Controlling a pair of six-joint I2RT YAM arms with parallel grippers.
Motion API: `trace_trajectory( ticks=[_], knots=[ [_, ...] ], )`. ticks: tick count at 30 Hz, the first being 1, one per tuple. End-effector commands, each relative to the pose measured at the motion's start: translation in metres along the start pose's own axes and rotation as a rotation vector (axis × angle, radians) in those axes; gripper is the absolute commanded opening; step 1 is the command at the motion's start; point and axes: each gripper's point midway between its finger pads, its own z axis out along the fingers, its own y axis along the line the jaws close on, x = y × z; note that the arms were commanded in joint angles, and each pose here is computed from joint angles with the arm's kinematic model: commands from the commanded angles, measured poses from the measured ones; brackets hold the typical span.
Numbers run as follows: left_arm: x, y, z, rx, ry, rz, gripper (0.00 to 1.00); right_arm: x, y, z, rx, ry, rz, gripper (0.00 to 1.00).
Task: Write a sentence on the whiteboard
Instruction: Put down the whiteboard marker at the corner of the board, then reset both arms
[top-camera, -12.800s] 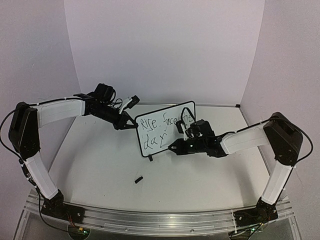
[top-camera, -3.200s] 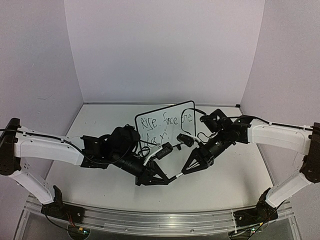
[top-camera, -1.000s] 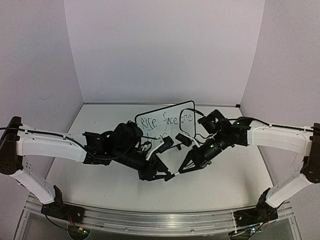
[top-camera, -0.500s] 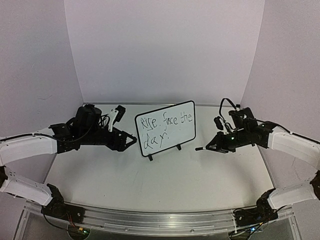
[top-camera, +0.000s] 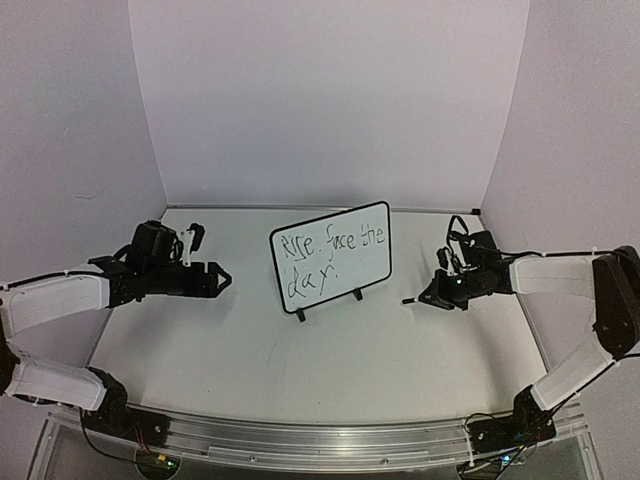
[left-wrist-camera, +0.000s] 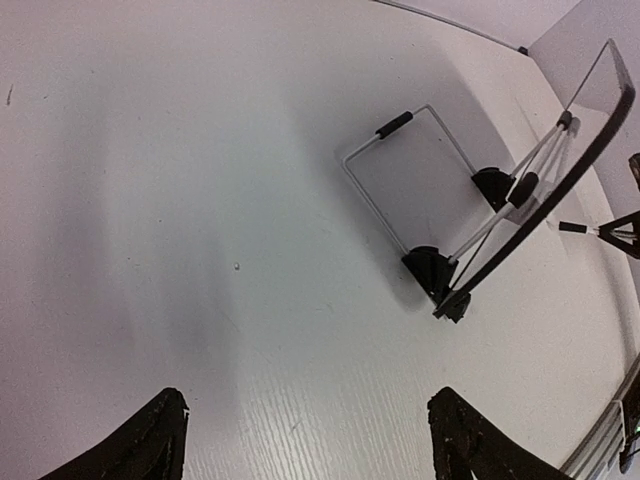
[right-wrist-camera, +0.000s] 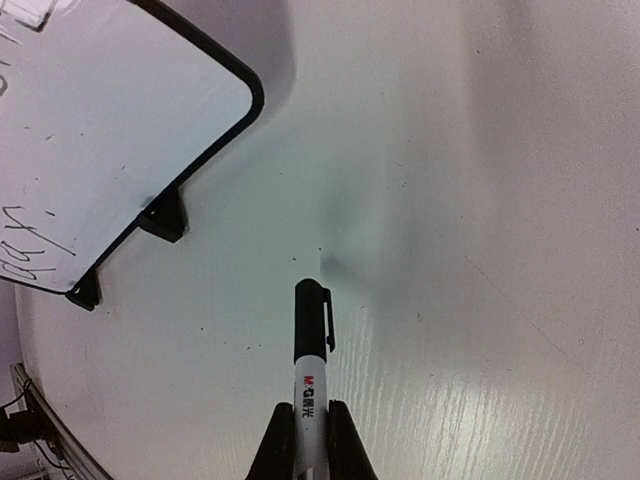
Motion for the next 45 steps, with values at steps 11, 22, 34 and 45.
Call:
trace_trajectory(
  ticks=[11,22,34,45],
  knots=[
    [-0.014,0.037,-0.014,-0.135,-0.118,-0.078,0.86,-0.012,-0.034,0.002,0.037,-0.038,0.016,0.56],
    [-0.018,0.069,-0.022,-0.281,-0.151,-0.11,0.9,-0.028,-0.062,-0.032,0.208,-0.13,-0.005,0.98],
    [-0.066,0.123,-0.04,-0.445,-0.309,-0.121,0.94,-0.08,-0.072,-0.125,0.36,-0.519,-0.07,0.98],
    [-0.088,0.159,-0.072,-0.674,-0.538,0.025,0.98,-0.072,-0.101,-0.193,0.521,-1.007,-0.108,0.98]
  ],
)
